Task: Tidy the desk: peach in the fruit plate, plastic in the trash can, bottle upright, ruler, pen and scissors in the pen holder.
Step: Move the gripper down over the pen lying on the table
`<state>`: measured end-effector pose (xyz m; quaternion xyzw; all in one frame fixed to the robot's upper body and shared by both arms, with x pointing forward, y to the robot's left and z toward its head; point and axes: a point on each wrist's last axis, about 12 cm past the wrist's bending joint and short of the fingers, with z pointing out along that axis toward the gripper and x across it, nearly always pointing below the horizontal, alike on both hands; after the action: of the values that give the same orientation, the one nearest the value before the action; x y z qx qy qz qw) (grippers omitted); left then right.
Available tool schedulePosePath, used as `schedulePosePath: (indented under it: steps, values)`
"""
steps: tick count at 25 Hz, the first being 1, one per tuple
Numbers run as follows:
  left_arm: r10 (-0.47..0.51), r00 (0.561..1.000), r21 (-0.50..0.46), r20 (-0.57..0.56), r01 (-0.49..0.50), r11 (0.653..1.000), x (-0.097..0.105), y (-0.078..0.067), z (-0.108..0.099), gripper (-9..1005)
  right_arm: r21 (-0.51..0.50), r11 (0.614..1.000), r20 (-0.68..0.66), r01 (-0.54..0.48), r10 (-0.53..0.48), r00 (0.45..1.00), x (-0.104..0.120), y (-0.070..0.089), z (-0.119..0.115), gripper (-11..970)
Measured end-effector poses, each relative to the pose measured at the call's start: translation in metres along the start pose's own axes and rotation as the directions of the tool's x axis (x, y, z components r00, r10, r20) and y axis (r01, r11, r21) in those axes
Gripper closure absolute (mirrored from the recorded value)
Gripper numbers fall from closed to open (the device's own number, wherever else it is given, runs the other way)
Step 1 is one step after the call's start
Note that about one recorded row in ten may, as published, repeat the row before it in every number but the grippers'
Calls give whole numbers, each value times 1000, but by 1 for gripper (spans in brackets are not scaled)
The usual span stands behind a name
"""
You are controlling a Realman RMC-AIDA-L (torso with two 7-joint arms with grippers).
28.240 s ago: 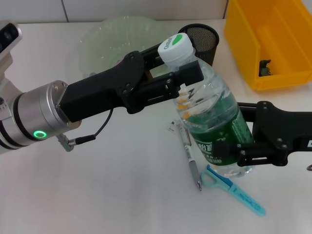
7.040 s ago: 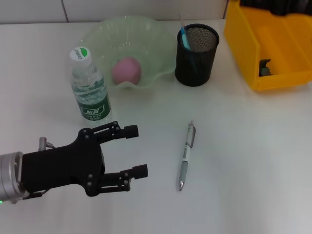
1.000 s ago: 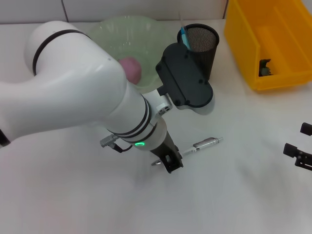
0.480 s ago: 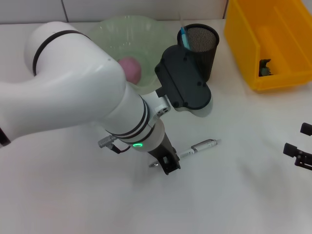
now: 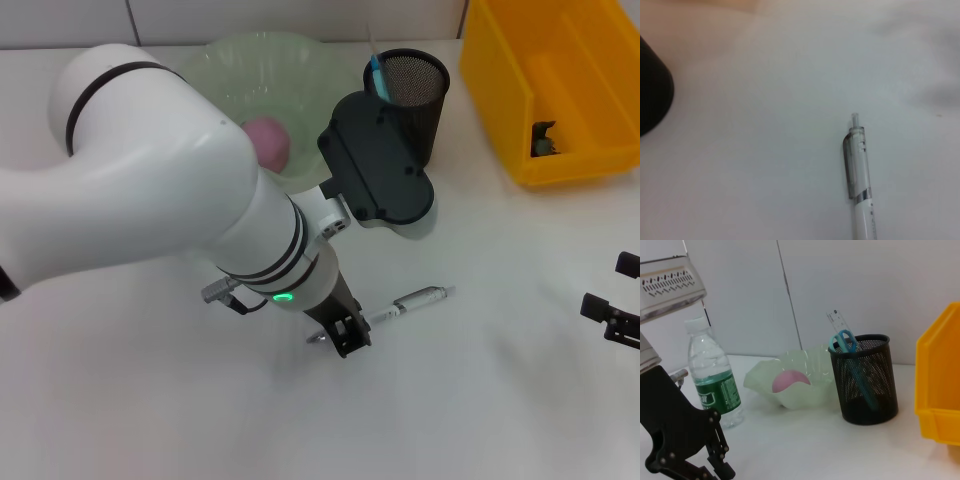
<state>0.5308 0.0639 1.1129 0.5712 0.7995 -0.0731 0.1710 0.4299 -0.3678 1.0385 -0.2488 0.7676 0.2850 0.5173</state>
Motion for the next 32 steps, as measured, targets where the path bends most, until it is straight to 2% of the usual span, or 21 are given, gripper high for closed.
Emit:
schedulePosePath:
  steps: [9,14,20,26,28,32]
  values:
    - [12,1000,1,-15,-12,1000,1,-1,0,803,0,1000,0,0,0,1000,0,0,0,136]
    - [13,1000,3,-20,-13,1000,1,-1,0,703,0,1000,0,0,0,1000,0,0,0,136]
    - [15,1000,3,-22,-15,1000,1,0,0,704,0,1000,0,0,0,1000,0,0,0,136]
    - [25,999,8,-29,-24,1000,0,0,0,711,0,1000,0,0,0,1000,0,0,0,136]
    - [37,999,9,-32,-37,999,0,0,0,871,0,1000,0,-1,1,1000,0,0,0,136]
    - [48,998,12,-36,-47,999,0,-1,0,883,0,1000,0,-6,6,1000,0,0,0,137]
